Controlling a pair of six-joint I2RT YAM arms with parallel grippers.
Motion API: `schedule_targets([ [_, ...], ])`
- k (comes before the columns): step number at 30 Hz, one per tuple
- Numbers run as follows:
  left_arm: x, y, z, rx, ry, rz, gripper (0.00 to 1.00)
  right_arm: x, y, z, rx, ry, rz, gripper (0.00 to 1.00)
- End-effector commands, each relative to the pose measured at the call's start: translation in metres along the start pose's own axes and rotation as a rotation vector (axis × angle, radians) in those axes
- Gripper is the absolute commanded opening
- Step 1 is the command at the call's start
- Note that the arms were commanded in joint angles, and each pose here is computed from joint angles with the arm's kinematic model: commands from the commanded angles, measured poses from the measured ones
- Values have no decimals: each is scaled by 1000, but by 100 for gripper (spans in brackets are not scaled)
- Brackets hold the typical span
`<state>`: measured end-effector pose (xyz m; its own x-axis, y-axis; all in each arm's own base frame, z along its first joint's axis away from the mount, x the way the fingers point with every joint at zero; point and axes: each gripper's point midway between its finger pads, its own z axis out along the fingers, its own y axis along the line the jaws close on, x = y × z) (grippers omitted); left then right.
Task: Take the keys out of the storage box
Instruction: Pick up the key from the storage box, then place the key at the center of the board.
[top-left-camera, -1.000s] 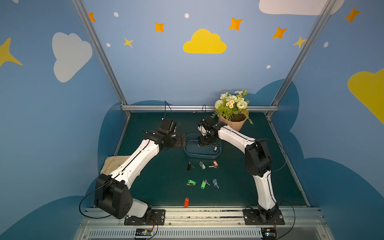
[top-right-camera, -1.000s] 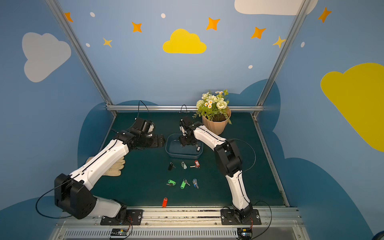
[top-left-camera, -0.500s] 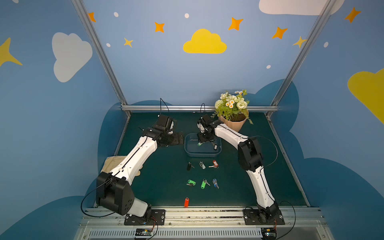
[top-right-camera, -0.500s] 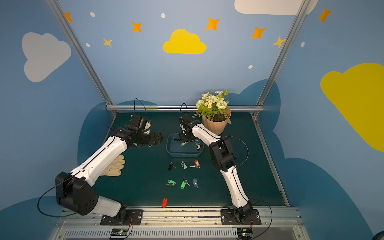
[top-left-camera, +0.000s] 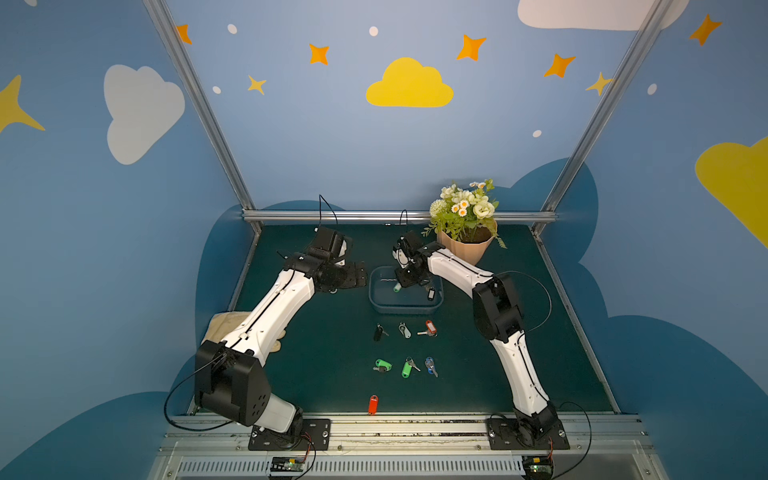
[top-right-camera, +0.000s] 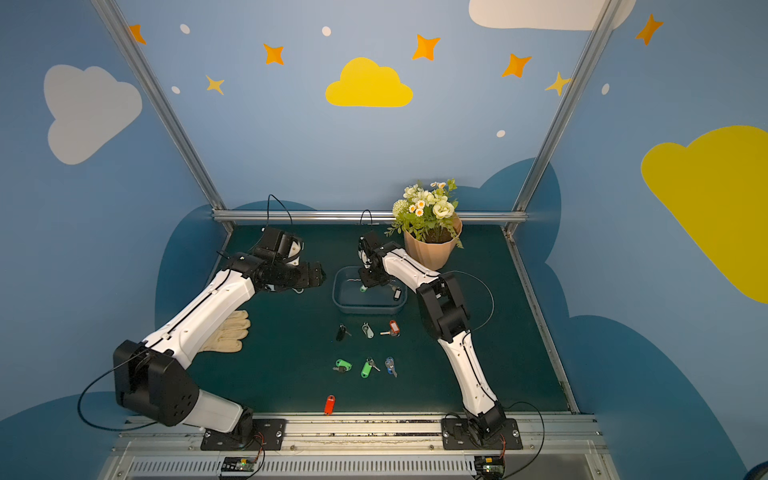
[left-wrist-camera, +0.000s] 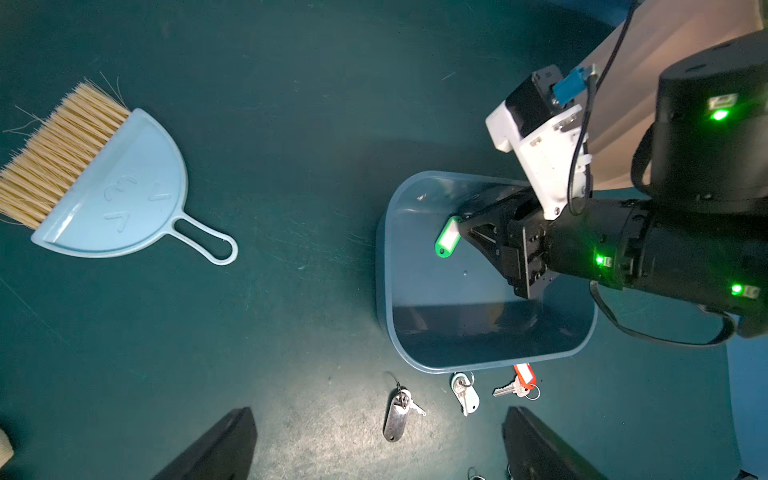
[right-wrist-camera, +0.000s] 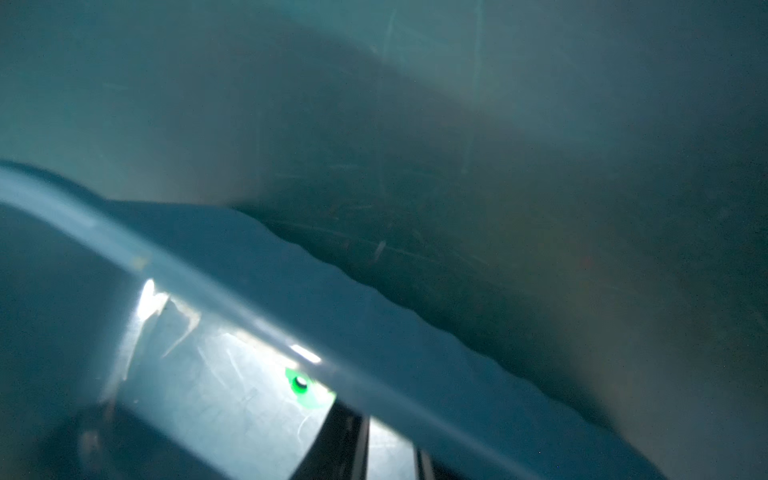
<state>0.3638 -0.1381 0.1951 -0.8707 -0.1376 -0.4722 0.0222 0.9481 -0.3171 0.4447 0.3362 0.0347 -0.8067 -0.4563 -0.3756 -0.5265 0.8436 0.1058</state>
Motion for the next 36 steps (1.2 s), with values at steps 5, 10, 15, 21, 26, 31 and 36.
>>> schedule_targets([
  [5,1,4,-1,-12,13,8,99,-8,4,-8,-24,-28,-36,1],
  [10,1,5,-1,-11,12,4,99,-8,13,-26,-50,-44,-76,0],
  [15,-1,2,1,2,3,9,99,-3,32,-66,-122,-72,-135,0],
  [21,-6,-4,10,32,-2,11,99,20,64,-122,-275,-73,-182,0],
  [26,-13,-7,15,47,-14,13,99,68,104,-169,-436,-17,-243,0],
  [31,-17,-8,21,51,-13,20,99,147,145,-209,-530,56,-423,0],
  [36,-20,-7,24,55,-18,13,99,220,155,-212,-573,196,-442,0],
])
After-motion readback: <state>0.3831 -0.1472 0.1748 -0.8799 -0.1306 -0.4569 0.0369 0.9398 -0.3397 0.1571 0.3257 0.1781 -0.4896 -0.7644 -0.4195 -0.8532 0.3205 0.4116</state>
